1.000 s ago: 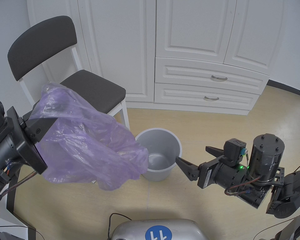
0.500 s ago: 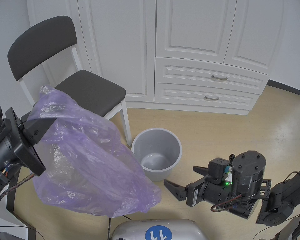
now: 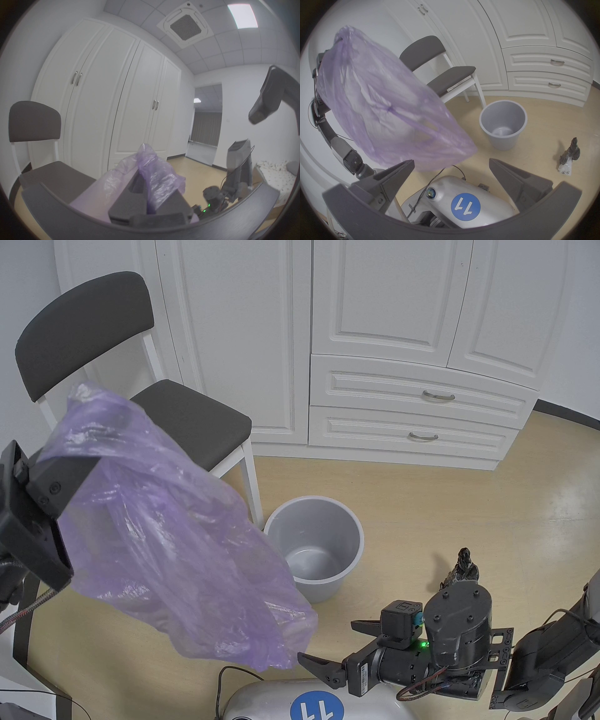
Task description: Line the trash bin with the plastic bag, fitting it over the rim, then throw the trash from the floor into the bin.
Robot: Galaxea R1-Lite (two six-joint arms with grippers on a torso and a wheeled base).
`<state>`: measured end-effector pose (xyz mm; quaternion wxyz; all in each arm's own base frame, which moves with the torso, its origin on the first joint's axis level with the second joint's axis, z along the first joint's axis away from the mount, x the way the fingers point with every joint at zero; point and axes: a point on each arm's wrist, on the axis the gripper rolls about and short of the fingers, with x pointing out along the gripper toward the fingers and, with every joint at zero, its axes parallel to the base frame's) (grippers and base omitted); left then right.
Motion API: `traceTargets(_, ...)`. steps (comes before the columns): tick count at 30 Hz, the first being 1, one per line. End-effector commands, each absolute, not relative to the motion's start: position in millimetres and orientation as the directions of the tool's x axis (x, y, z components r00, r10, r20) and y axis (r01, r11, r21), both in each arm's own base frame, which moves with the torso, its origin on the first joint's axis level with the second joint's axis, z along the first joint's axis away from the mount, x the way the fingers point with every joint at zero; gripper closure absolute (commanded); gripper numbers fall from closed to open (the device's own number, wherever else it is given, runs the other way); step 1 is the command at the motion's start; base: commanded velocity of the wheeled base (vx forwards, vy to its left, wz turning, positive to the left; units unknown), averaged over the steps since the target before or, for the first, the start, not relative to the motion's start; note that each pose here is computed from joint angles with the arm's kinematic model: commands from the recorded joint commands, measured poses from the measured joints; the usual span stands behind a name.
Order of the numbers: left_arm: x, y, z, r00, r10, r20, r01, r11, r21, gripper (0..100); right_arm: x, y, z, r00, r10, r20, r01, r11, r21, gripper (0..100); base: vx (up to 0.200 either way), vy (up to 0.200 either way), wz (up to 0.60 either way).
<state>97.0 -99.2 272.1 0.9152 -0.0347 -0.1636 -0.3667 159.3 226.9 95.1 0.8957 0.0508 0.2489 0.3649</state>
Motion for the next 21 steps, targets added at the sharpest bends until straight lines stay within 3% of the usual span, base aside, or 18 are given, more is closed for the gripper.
traceTargets(1,92.4,-104.2,274.2,0.639,-0.685,0.351,0.721,0.692,0.038,100,159.8,229.0,90.0,0.603,0.676,-0.423,-0.628,0.73,0.27,0,0.0,0.0,0.0)
traceTargets(6,87.2,-105.3,272.8,0.614,-0.705,0.354,0.744,0.667,0.039,100,162.1,232.0,91.5,0.614,0.675,-0.409,-0.624,0.732,0.273,0,0.0,0.0,0.0)
traceTargets(13,83.3,-100.9,268.7,0.613,-0.711,0.344,0.744,0.666,0.049,100,171.3,218.0,115.2,0.724,0.634,-0.272,-0.578,0.773,0.262,0,0.0,0.0,0.0)
traceTargets(21,84.3,-101.1,268.1,0.614,-0.712,0.34,0.745,0.666,0.05,100,168.4,169.3,136.1,0.767,0.574,-0.287,-0.574,0.814,0.091,0,0.0,0.0,0.0)
